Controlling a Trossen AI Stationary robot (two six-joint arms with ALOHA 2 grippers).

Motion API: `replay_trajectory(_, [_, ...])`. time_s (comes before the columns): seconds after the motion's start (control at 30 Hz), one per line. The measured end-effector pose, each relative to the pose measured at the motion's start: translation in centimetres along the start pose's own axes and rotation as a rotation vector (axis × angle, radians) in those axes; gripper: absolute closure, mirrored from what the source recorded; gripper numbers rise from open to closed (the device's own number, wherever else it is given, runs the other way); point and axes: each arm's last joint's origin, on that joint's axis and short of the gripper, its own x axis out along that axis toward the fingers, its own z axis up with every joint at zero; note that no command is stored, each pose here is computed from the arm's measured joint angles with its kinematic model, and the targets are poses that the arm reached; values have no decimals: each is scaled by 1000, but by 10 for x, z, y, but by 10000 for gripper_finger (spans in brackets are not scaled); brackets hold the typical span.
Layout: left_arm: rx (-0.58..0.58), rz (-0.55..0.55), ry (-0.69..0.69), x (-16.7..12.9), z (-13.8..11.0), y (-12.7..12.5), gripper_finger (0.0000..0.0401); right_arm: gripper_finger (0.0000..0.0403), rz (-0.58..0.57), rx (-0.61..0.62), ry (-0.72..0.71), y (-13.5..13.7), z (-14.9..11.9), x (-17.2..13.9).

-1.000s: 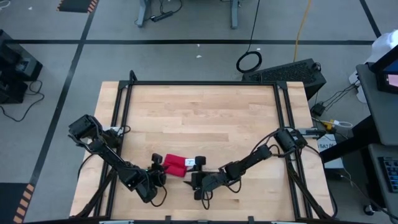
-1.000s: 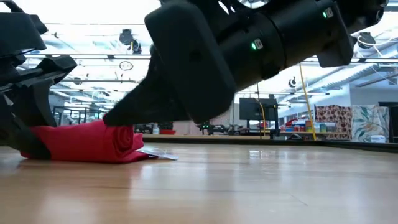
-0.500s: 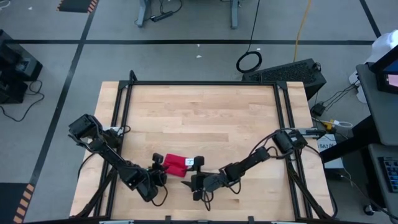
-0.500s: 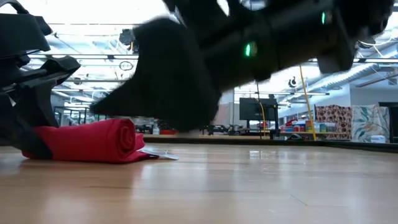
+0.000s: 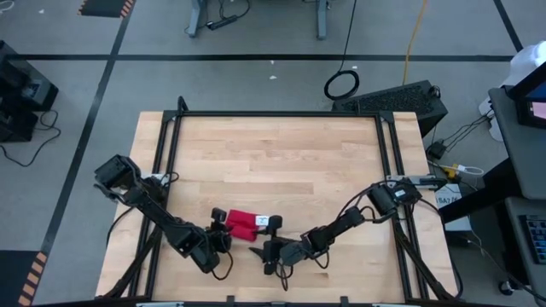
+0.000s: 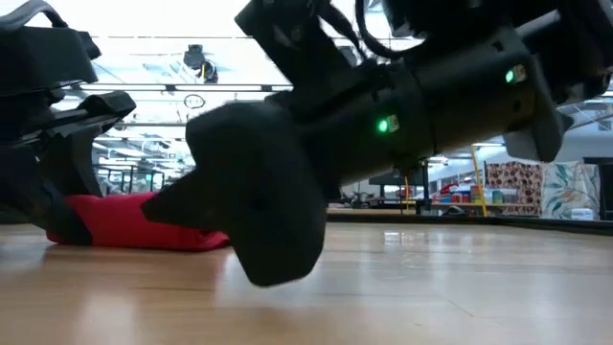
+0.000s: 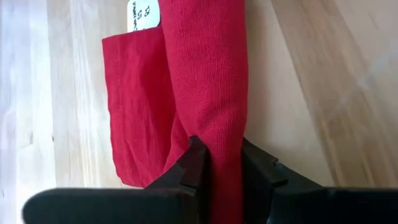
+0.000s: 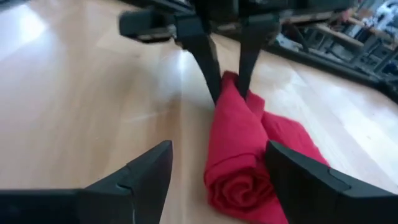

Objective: Roll towel
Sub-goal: Roll the red towel

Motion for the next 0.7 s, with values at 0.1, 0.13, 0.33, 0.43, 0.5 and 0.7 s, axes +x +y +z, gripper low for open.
replay_trajectory(0.1, [-14, 0, 6, 2, 1, 4, 333, 154, 5, 24, 11, -4, -1, 3])
replay_trajectory(0.13, [-14, 1, 6, 2, 2, 4, 333, 154, 4, 30, 9, -5, -1, 4])
replay_trajectory(0.33, [16, -2, -1, 4, 3, 6, 333, 154, -2, 44, 19, -9, -3, 7])
replay_trajectory(0.43, [14, -2, 1, 5, 3, 7, 333, 154, -8, 68, 33, -10, -9, 10])
replay_trajectory(0.5, [13, -2, 1, 5, 3, 7, 333, 154, -10, 106, 41, -10, -13, 12])
replay_trajectory(0.7, [6, -1, -1, 5, 4, 7, 333, 154, -74, 63, 31, -2, -7, 3])
